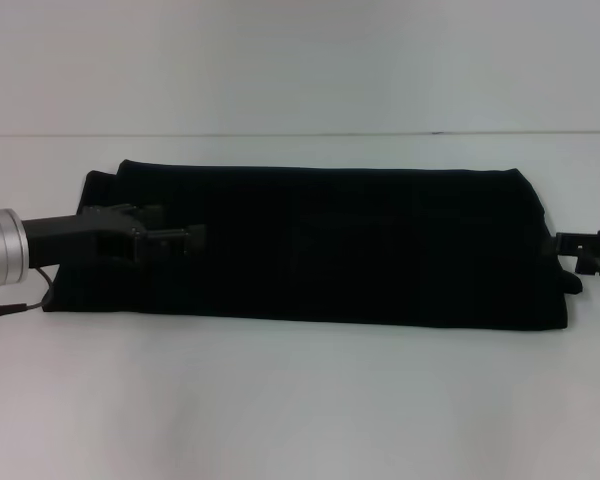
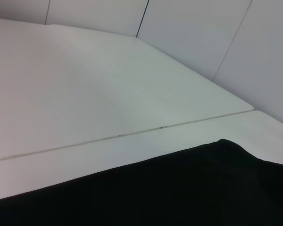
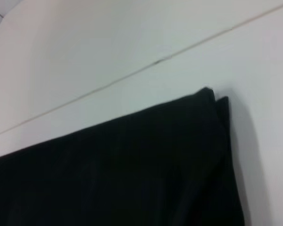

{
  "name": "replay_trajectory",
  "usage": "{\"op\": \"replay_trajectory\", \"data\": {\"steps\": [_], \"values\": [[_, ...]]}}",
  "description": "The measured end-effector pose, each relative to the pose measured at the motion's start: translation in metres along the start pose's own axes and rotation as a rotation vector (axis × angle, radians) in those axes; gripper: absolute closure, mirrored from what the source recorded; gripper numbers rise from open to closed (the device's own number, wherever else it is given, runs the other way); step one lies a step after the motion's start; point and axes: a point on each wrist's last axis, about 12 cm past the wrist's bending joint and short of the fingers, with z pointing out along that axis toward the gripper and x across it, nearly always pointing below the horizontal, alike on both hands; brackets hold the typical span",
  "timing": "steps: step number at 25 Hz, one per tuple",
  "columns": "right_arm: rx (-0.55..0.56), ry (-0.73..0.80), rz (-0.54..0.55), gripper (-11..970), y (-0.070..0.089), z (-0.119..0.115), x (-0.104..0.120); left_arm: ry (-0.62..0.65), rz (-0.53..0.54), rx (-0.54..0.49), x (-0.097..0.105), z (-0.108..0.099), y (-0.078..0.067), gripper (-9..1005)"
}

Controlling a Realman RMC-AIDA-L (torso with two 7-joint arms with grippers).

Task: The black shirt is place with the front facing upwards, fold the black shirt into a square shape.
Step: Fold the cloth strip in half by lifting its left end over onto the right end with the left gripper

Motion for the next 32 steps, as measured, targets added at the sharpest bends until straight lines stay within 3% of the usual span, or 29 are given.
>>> {"op": "replay_trajectory", "data": {"steps": [23,32], "values": [[-0.087,0.053,-0.051,133,0.037,0.041,0.014,-0.006,-0.003,-0.017,0.001,0.001,0.001,108],[-0.049,0.027,-0.049,133,0.032,0.045,0.019,-0.006,0.004,-0.019,0.002,0.003,0.0,109]]}}
